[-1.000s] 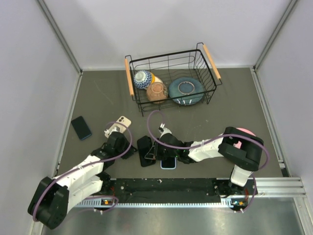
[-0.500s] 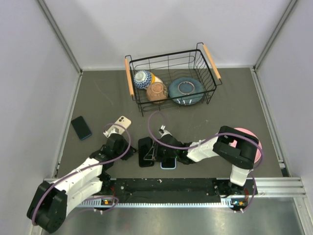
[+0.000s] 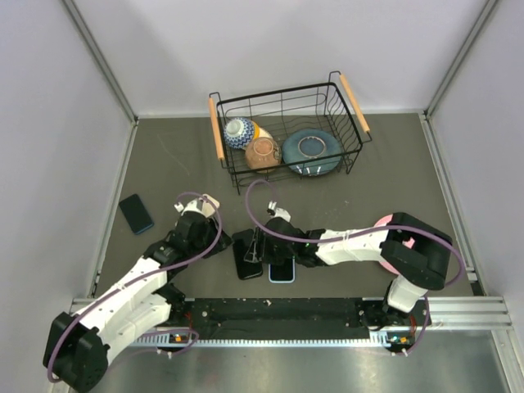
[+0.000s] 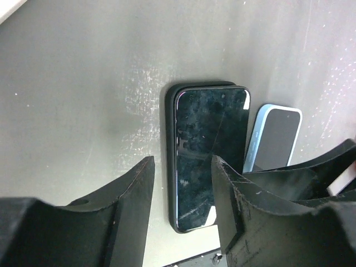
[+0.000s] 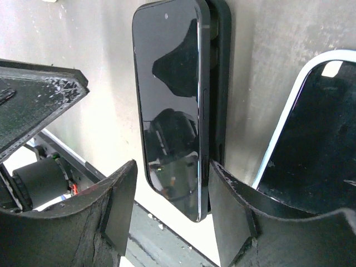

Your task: Put the phone into the phone case

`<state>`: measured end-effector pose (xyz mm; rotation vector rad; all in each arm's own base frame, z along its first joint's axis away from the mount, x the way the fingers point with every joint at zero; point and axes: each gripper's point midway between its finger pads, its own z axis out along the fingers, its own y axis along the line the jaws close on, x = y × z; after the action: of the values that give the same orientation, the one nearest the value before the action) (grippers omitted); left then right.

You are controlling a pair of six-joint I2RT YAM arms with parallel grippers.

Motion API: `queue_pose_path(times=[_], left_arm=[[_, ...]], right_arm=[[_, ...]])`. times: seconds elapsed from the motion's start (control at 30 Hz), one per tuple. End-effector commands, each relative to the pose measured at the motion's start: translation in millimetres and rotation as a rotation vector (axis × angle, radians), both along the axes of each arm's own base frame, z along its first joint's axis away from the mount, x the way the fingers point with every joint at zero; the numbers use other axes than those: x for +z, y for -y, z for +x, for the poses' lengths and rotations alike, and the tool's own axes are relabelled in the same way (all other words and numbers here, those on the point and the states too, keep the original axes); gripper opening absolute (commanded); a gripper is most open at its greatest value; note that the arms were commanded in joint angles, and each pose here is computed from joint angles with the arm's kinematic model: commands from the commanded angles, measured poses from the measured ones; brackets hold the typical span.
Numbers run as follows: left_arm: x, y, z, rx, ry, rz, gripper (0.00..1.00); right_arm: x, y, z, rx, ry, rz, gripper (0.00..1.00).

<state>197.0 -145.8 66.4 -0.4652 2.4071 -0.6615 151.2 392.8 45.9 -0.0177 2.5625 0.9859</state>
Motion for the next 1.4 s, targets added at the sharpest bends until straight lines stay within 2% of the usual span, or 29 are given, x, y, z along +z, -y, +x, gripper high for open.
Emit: queue_pose_path(times=[0.0, 0.13, 0.43, 0.73, 1.0, 1.03, 1.37], left_arm=[[1.9, 0.2, 7.3, -0.048, 0.028, 0.052, 0.51], [-4.0, 11.0, 6.8, -0.101, 0.005, 0.03, 0.51], [-20.2, 14.2, 13.4, -0.11, -0.039, 0.061, 0.5], [-32.6, 14.0, 14.5, -0.101, -0.064, 0.07, 0.49], [-43.0, 6.4, 8.0, -0.092, -0.105, 0.102, 0.45], [-41.6, 8.8, 7.6, -0.101, -0.102, 0.087, 0.42], [-48.0, 14.0, -4.2, -0.163, -0.156, 0.025, 0.33]], right_arm=[[25.0, -3.0, 13.6, 0.018, 0.1, -0.031, 0.54], [20.3, -6.1, 19.0, 0.06, 0.114, -0.081, 0.57], [11.3, -6.2, 32.4, 0.09, 0.147, -0.128, 0.71], [-0.4, -13.4, 36.2, 0.133, 0.148, -0.147, 0.74], [0.6, -25.8, 30.8, 0.157, 0.132, -0.073, 0.74], [1.6, -26.9, 30.2, 0.158, 0.136, -0.061, 0.74], [20.1, -26.5, 28.2, 0.147, 0.079, 0.188, 0.74]])
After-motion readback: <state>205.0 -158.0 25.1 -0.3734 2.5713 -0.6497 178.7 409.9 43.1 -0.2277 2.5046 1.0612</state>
